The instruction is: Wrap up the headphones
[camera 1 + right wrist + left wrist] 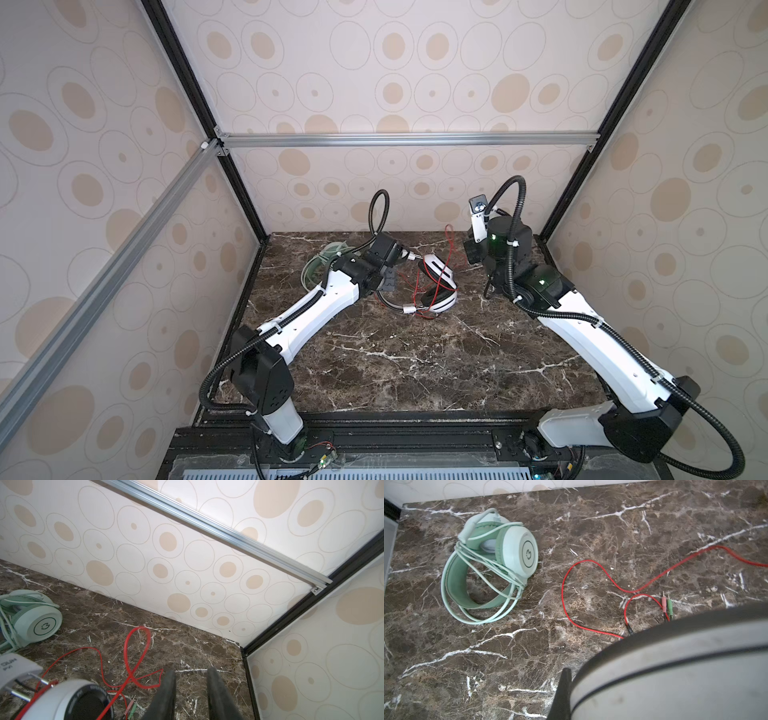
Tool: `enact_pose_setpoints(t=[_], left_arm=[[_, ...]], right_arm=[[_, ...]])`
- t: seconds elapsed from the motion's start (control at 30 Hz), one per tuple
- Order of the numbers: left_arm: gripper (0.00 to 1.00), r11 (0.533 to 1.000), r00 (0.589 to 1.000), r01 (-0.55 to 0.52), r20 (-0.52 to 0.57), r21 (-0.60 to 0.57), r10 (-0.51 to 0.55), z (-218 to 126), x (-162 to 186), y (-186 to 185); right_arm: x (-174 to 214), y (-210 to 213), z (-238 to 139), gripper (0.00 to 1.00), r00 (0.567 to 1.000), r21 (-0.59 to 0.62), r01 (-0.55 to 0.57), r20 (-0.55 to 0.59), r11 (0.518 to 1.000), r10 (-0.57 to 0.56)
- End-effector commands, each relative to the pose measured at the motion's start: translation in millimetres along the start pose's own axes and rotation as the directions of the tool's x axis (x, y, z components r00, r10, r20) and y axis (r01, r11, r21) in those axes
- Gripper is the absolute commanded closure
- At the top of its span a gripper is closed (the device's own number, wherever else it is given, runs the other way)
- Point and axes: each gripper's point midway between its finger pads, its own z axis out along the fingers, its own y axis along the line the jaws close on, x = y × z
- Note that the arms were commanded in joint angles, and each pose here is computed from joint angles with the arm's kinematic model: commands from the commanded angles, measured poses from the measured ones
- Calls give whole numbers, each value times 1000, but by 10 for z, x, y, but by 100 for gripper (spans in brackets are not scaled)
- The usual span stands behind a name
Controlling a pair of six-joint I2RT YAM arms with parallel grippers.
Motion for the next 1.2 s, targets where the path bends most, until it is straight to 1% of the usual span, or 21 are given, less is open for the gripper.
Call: enact_pose_setpoints(t=[0.0,0.1,0.17,0.23,0.27,0.4,0.53,0.7,0.87,0.93,1.07,1.1,1.17], left_arm=[[100,986,997,-59,59,155,50,-253,-126,-400],[100,978,994,-93,77,187,80,-348,-95,-523],[100,975,992,-100,92,198,83,-402,-101,-546],[100,974,992,-99,100,203,80,-433,-111,-547],[100,975,991,-100,103,201,80,-439,-118,-540],[100,977,992,-97,97,192,79,-425,-116,-536],[100,978,993,-95,92,186,79,-412,-116,-529],[100,984,993,-89,94,156,75,-392,-131,-478],[100,996,992,-62,110,64,55,-395,-213,-307],[100,998,992,-44,123,46,38,-421,-260,-228],[100,997,987,0,160,80,-13,-527,-364,-130],[100,996,985,8,169,93,-24,-550,-382,-118],[100,991,982,23,183,128,-46,-611,-420,-96]], right_arm=[[-16,156,196,70,998,-111,-64,-10,992,63],[57,272,400,74,995,-157,-78,-70,984,68],[141,353,476,74,992,-179,-82,-106,980,63],[243,392,480,72,989,-191,-96,-130,977,72],[305,400,461,70,987,-199,-106,-139,974,79],[561,287,279,63,972,-212,-189,-182,959,151],[874,128,-38,58,945,-217,-290,-219,932,244],[1249,108,-417,54,925,-240,-340,-260,909,277],[1725,281,-665,54,884,-282,-394,-376,874,278],[1932,331,-715,53,866,-277,-415,-411,867,283],[2264,433,-764,53,836,-266,-447,-464,854,293],[2327,473,-764,53,826,-268,-462,-476,845,301],[2470,627,-734,52,801,-290,-506,-509,812,317]])
